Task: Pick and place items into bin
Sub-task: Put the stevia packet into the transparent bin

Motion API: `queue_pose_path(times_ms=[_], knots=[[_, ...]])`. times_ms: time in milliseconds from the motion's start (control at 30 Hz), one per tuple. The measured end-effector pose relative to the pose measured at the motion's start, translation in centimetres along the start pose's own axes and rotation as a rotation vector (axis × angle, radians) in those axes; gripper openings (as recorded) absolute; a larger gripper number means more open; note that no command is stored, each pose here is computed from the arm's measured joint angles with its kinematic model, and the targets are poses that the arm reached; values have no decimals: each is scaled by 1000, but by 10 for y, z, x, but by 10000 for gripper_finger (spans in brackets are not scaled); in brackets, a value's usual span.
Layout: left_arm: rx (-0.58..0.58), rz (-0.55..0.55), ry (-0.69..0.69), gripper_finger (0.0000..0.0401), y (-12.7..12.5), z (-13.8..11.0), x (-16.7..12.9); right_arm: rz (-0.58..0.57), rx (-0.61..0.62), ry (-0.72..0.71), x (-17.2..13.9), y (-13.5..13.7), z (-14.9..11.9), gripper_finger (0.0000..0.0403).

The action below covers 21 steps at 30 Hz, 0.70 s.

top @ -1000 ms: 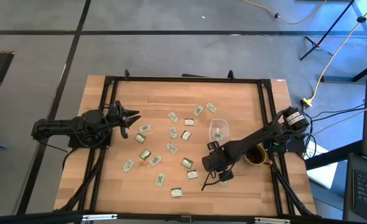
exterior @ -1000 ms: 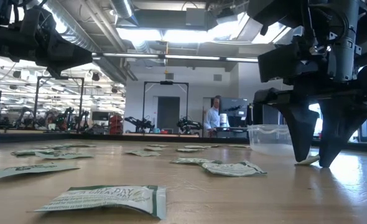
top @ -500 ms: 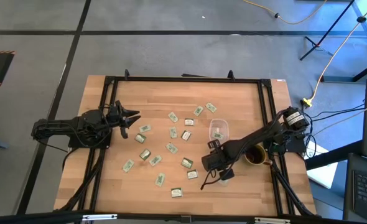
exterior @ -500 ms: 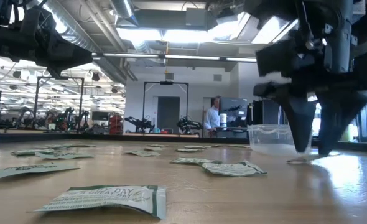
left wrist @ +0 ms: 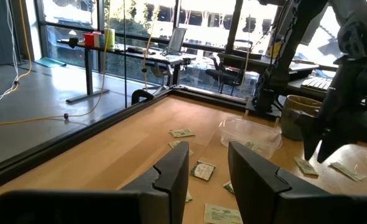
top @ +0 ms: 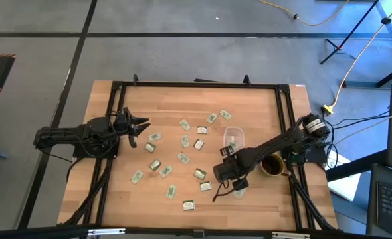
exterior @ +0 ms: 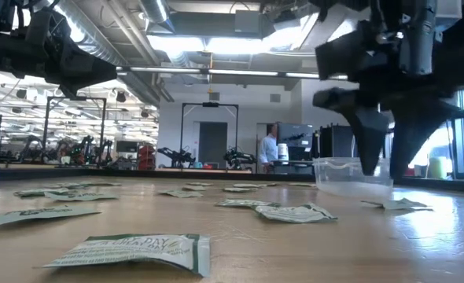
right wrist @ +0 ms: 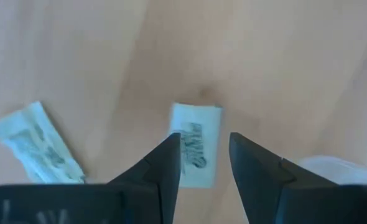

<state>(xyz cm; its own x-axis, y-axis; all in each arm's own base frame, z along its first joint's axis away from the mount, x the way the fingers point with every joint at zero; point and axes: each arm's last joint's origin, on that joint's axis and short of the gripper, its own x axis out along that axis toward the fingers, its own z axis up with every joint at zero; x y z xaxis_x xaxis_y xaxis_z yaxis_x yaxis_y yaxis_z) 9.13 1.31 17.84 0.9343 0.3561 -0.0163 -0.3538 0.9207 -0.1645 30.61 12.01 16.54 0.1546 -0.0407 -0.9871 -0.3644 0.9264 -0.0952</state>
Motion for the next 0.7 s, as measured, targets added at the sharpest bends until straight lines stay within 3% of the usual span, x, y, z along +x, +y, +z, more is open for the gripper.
queue_pose_path(times_ms=[367,700], knots=[[-3,0,-1,106,0,0,0,38,57,-13,26,4,-16,139],[-3,0,-1,106,0,0,0,45,106,-6,29,4,-21,121]])
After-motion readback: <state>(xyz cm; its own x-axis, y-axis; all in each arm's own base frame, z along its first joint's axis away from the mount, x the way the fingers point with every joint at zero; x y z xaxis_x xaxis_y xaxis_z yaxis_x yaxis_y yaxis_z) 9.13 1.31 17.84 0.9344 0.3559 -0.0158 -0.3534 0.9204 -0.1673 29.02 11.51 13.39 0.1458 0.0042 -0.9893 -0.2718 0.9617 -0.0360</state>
